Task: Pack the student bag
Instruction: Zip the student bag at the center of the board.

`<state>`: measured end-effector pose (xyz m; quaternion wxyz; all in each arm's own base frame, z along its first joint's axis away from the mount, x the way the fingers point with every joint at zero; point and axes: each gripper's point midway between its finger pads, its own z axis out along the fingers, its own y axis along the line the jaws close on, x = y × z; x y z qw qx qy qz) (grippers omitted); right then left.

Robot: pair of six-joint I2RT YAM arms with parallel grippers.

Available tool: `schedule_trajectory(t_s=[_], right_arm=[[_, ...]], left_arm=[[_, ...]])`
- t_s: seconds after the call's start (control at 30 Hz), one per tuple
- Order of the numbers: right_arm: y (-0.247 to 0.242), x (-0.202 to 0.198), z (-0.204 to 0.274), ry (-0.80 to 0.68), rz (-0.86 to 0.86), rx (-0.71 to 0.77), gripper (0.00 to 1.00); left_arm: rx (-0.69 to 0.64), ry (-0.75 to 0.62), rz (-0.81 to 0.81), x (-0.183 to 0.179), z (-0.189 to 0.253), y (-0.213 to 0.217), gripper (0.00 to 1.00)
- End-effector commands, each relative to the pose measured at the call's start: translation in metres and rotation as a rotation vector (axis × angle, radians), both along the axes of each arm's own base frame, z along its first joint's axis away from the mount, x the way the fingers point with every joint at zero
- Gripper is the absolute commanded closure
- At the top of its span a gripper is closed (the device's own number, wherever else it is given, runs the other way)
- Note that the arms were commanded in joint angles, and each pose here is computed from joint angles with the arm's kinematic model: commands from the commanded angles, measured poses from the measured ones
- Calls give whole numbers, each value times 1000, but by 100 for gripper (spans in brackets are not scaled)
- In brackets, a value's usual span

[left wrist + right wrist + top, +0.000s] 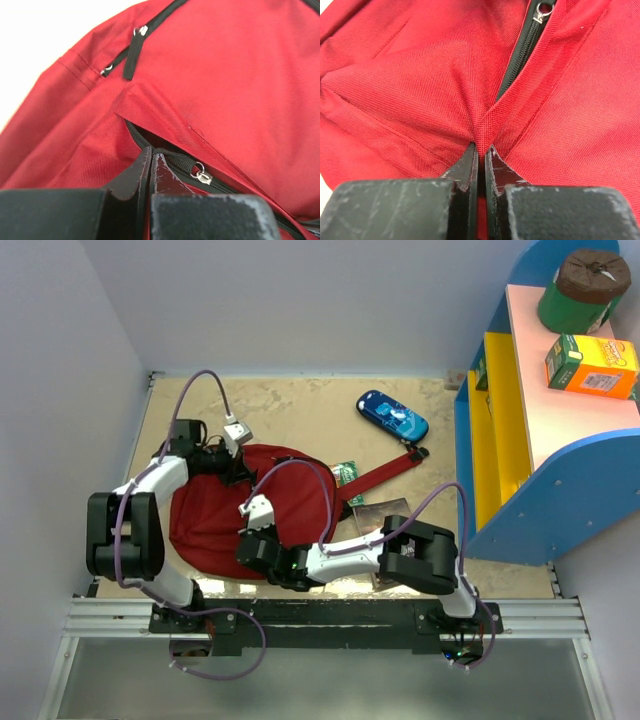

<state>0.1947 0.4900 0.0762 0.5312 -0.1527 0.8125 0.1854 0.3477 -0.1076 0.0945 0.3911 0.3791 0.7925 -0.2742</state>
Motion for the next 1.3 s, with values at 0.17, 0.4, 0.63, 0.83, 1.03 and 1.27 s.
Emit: schedule_trajectory(t_s=[0.17,0.4,0.63,0.83,1.03,1.27], right_arm=[[12,-32,6,65,70,64,100],[11,-39,-1,112,71,78,100],[-14,-46,-3,164,75,146,100],[-29,-53,-10,214,74,177,100],[-28,-48,-13,222,59,170,100],[-32,-40,-16,230,46,168,100]], left_arm=[[13,-252,172,91,30,13,100],[-71,-326,113,91,77,-10,100],[-42,-306,-19,40,77,-16,100],[-27,-348,-57,34,88,-14,100],[-19,-246,-186,15,66,-20,100],[0,-150,-325,-13,51,-21,100]])
